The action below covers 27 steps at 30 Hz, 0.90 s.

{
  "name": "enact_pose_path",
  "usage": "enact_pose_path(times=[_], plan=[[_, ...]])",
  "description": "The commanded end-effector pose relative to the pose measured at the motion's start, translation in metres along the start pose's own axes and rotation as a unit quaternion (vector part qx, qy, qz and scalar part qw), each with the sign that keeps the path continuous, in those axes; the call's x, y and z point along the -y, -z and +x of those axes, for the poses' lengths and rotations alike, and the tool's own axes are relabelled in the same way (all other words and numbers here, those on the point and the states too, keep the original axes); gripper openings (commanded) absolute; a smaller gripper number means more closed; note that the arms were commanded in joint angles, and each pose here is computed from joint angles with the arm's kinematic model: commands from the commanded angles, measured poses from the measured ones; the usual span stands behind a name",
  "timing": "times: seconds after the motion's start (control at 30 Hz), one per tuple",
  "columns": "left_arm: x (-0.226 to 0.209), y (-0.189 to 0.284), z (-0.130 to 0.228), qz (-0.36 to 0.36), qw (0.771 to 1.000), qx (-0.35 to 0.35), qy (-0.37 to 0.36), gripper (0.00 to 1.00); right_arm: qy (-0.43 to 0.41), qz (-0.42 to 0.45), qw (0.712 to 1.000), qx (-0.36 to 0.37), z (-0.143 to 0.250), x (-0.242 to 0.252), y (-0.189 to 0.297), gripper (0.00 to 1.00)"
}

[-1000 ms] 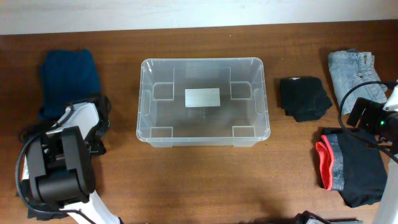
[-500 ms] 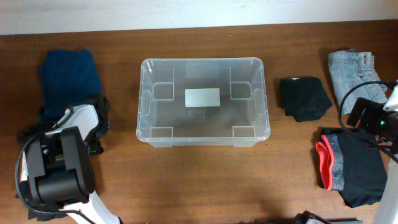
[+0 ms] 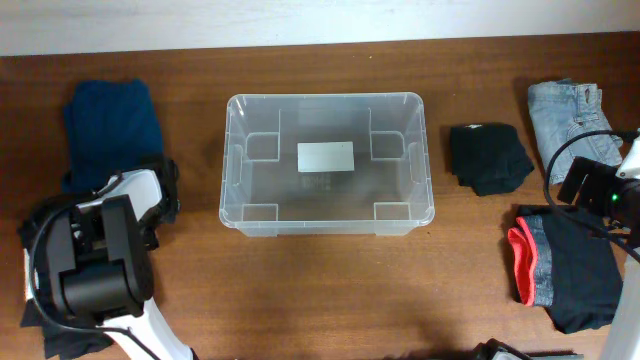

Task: Pack container
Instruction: 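Grasp the black trousers with the left gripper and lift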

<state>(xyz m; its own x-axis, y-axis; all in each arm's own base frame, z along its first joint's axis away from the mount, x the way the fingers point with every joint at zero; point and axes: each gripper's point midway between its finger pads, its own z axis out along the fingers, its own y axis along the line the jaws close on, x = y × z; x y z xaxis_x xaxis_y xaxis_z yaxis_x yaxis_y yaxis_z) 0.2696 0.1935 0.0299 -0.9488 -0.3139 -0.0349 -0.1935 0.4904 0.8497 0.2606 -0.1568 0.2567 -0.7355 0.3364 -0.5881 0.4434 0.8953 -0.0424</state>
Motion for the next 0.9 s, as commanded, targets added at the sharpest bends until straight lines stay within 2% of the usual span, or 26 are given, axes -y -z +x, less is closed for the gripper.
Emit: enact_pose_path(times=[0.0,0.1,0.17,0.3,0.5,0.77,0.87], plan=[[0.042,-0.018,0.023,0.052,0.997,-0.048,-0.025,0.89,-0.005,0.001,1.000,0.008,-0.004,0.001,0.004,0.98],[0.045,-0.020,0.023,0.053,0.997,-0.049,-0.024,0.74,-0.006,0.001,1.000,0.008,-0.004,0.001,0.004,0.98],[0.047,-0.020,0.021,0.056,0.997,-0.047,-0.020,0.68,-0.005,0.001,1.000,0.008,-0.004,0.001,0.004,0.98],[0.053,-0.020,0.020,0.072,0.996,-0.047,-0.013,0.66,-0.006,0.001,1.000,0.008,-0.004,0.001,0.004,0.98],[0.055,-0.019,0.020,0.078,0.996,-0.047,-0.011,0.56,-0.005,0.001,1.000,0.008,-0.004,0.001,0.004,0.98],[0.055,-0.019,0.019,0.077,0.996,-0.046,-0.011,0.15,-0.005,0.001,1.000,0.008,-0.004,0.001,0.004,0.98],[0.054,-0.019,0.019,0.076,0.996,-0.046,-0.011,0.07,-0.006,0.001,1.000,0.008,-0.004,0.001,0.004,0.99]])
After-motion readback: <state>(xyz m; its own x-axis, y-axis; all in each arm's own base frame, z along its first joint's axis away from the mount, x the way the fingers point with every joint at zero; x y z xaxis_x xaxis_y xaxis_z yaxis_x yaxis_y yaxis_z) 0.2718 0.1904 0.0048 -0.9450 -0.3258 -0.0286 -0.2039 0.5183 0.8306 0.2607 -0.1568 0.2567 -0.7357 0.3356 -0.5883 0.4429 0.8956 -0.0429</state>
